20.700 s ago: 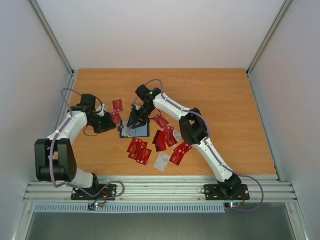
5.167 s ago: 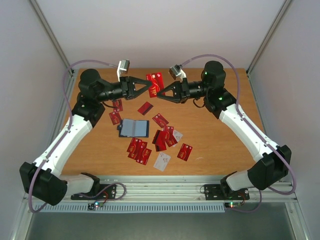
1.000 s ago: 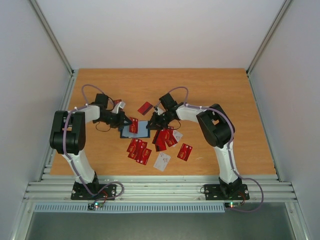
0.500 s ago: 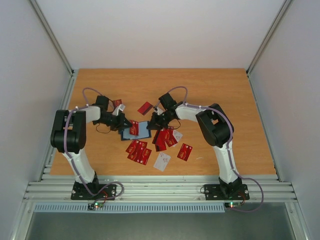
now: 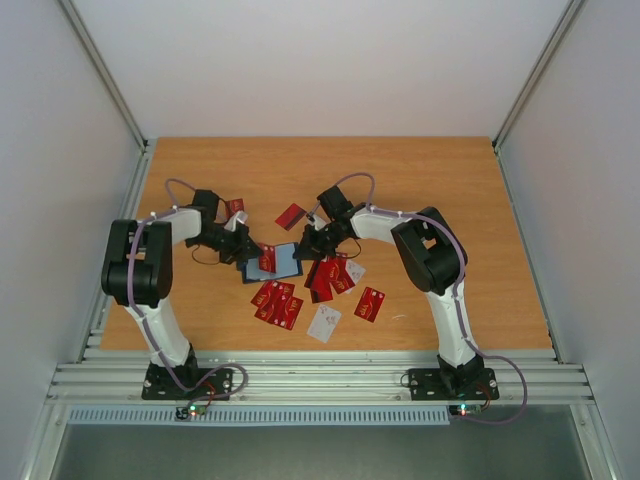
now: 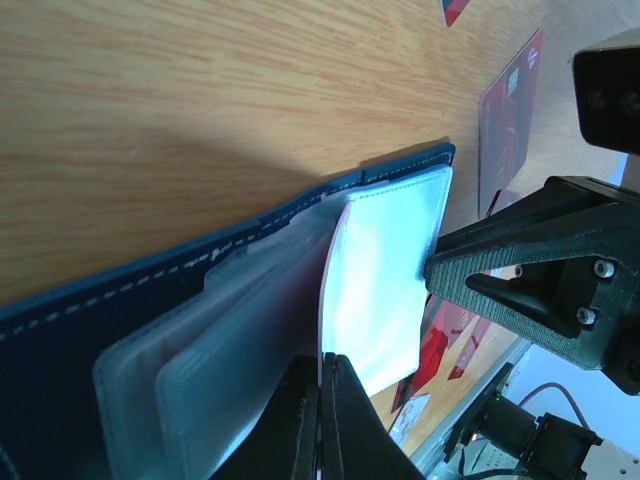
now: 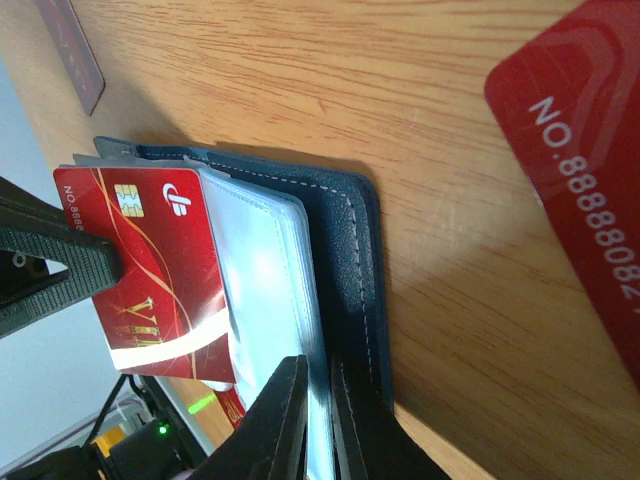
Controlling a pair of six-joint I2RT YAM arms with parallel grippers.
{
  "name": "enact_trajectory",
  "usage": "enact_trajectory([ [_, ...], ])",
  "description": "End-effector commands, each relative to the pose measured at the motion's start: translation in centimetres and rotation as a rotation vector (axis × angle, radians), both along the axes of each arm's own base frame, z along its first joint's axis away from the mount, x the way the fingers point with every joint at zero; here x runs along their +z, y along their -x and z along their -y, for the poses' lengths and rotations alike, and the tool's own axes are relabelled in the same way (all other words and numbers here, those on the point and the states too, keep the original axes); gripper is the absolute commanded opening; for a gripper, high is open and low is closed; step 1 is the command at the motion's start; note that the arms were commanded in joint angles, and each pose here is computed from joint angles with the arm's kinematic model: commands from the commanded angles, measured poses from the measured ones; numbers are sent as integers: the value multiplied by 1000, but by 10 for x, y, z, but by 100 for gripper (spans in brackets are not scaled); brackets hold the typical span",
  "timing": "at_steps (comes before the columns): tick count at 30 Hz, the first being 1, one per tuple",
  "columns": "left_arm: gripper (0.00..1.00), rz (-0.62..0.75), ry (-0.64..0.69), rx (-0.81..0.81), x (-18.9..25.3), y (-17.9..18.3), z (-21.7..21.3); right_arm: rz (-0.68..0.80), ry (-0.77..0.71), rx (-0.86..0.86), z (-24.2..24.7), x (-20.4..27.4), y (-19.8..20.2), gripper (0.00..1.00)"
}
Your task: Put the credit cards into the card holder
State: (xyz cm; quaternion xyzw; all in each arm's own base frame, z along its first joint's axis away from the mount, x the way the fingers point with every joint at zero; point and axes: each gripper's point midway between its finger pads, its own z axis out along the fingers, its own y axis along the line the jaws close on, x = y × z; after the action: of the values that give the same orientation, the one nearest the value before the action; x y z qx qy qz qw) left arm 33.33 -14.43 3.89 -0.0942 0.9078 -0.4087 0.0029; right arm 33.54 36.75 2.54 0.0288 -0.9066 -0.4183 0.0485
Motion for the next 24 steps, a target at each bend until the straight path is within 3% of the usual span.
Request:
enact_trajectory([
  [1, 0, -75, -57, -3, 7, 12, -5, -11, 13, 23, -3, -9, 4, 9],
  [15, 0, -159, -70, -85, 6, 27, 2, -20, 0, 30, -6, -11, 4, 9],
  [24, 0, -132, -120, -141, -11, 22, -1, -20, -8, 37, -7, -11, 4, 9],
])
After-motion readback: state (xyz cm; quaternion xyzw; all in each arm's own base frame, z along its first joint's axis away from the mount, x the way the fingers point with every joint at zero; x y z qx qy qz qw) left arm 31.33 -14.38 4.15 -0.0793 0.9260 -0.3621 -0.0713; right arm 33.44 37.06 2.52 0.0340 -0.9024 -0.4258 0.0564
